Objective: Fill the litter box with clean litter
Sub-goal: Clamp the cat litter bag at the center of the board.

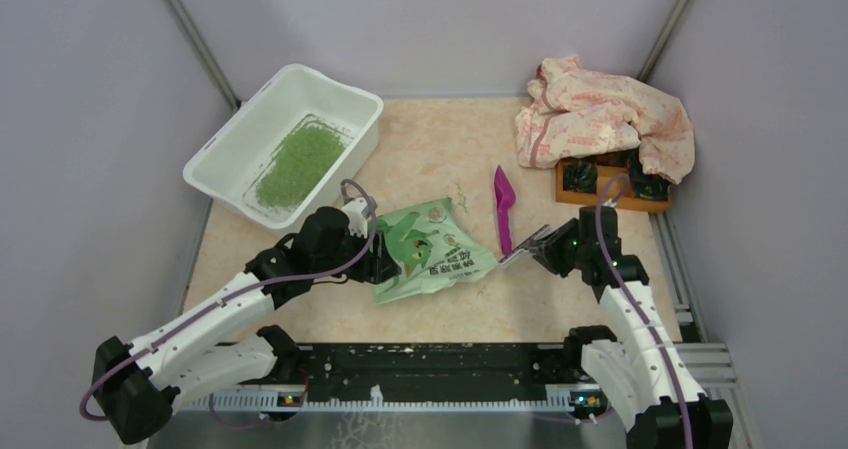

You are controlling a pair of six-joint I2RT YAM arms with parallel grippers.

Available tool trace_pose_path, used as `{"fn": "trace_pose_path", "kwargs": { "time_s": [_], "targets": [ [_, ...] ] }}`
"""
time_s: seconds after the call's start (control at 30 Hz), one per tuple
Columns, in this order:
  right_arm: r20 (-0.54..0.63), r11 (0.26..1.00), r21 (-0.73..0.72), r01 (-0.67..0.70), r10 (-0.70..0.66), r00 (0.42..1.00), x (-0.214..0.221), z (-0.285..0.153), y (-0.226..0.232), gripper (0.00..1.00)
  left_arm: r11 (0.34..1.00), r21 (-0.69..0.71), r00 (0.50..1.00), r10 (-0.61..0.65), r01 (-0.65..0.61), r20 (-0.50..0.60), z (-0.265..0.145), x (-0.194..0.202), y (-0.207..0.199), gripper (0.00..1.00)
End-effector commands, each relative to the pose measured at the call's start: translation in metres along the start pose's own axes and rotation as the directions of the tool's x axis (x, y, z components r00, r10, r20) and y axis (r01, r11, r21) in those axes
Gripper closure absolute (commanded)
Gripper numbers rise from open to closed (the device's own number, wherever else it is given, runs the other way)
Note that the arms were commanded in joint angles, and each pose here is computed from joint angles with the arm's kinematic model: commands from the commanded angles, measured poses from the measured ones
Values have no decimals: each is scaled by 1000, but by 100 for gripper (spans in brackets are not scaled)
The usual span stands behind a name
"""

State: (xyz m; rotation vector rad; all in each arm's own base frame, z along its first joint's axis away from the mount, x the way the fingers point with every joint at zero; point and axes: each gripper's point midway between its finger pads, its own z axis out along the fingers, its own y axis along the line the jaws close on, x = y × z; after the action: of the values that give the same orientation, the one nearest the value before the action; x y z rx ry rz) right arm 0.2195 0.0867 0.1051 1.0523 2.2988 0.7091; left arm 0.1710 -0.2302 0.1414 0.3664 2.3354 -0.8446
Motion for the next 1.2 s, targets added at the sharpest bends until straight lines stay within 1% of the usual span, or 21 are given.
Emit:
{"fn": "trace_pose_path", "kwargs": {
  "time_s": [0.0,1.17],
  "targets": [
    [19,997,-80,9,-7,1000,-4,-1,19,100,1000,17,1000,15,-15,9,0,-4,-4,39],
    [-22,996,-83,11,-13,1000,28,19,33,100,1000,22,1000,17,-17,13,-2,-1,-3,39]
  ]
}}
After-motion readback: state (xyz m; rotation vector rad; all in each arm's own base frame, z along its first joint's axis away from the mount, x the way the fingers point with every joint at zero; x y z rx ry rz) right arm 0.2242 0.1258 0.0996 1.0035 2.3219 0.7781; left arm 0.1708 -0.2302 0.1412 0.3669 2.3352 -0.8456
